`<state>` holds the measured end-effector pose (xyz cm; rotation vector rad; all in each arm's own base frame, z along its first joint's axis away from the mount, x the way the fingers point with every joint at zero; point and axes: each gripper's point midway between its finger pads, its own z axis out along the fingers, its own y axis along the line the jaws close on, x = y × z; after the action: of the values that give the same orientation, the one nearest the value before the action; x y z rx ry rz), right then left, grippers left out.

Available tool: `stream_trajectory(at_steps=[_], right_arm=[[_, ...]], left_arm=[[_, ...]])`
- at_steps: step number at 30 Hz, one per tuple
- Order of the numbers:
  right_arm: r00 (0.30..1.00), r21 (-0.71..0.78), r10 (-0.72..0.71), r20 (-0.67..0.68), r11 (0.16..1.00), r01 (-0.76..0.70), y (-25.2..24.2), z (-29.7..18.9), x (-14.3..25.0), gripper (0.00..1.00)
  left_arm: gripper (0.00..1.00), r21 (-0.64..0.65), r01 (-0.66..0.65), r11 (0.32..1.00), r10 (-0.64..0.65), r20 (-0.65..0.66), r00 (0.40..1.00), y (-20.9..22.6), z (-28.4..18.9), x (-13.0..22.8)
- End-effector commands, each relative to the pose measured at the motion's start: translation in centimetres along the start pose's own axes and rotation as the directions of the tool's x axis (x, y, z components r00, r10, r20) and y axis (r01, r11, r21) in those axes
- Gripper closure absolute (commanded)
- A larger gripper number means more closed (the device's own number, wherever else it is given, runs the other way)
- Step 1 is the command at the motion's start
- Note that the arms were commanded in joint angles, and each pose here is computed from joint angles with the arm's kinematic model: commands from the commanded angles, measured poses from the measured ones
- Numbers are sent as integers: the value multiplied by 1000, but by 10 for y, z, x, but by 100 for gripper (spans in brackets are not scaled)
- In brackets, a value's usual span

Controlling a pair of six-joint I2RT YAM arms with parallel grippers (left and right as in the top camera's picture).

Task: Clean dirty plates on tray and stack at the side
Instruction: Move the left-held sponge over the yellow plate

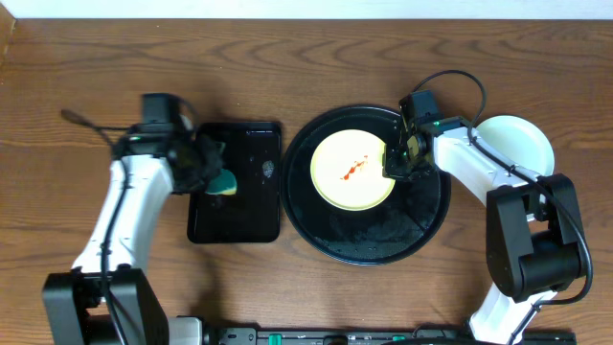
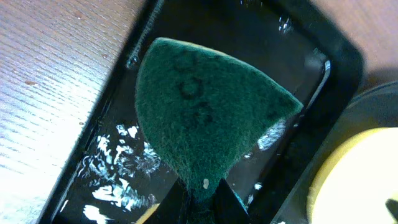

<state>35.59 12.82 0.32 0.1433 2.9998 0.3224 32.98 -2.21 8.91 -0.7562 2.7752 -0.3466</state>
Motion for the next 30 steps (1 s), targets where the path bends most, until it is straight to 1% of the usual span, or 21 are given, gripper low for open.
stream_trajectory(at_steps=[1, 5, 10, 14, 17, 21, 25, 28, 30], right_arm=[[999, 23, -3, -43, 1000, 4, -4, 12, 11, 99], [999, 22, -3, -44, 1000, 4, -4, 12, 11, 99], [999, 23, -3, -44, 1000, 4, -4, 12, 11, 99], [999, 22, -3, -43, 1000, 4, -4, 12, 11, 99], [999, 22, -3, -42, 1000, 4, -4, 12, 11, 99], [999, 22, -3, -42, 1000, 4, -4, 12, 11, 99], [999, 23, -3, -44, 1000, 4, -4, 12, 11, 99], [999, 22, -3, -44, 1000, 4, -4, 12, 11, 99], [999, 22, -3, -44, 1000, 4, -4, 12, 11, 99]], left_arm=[[93, -179, -15, 984, 40, 137, 990, 5, -8, -11], [93, -321, -56, 945, 126, 199, 972, 5, -12, -6], [93, -336, -121, 934, 190, 182, 965, -10, -16, 5], [93, -320, -195, 927, 261, 180, 948, -29, -28, 2], [93, -236, -304, 923, 346, 167, 923, -58, -35, 3], [93, -25, -441, 897, 438, 180, 881, -111, -35, 13], [93, 124, -501, 856, 468, 223, 855, -157, -29, 22], [93, 222, -528, 820, 485, 221, 846, -187, -16, 36], [93, 292, -552, 781, 512, 206, 834, -206, -4, 50]])
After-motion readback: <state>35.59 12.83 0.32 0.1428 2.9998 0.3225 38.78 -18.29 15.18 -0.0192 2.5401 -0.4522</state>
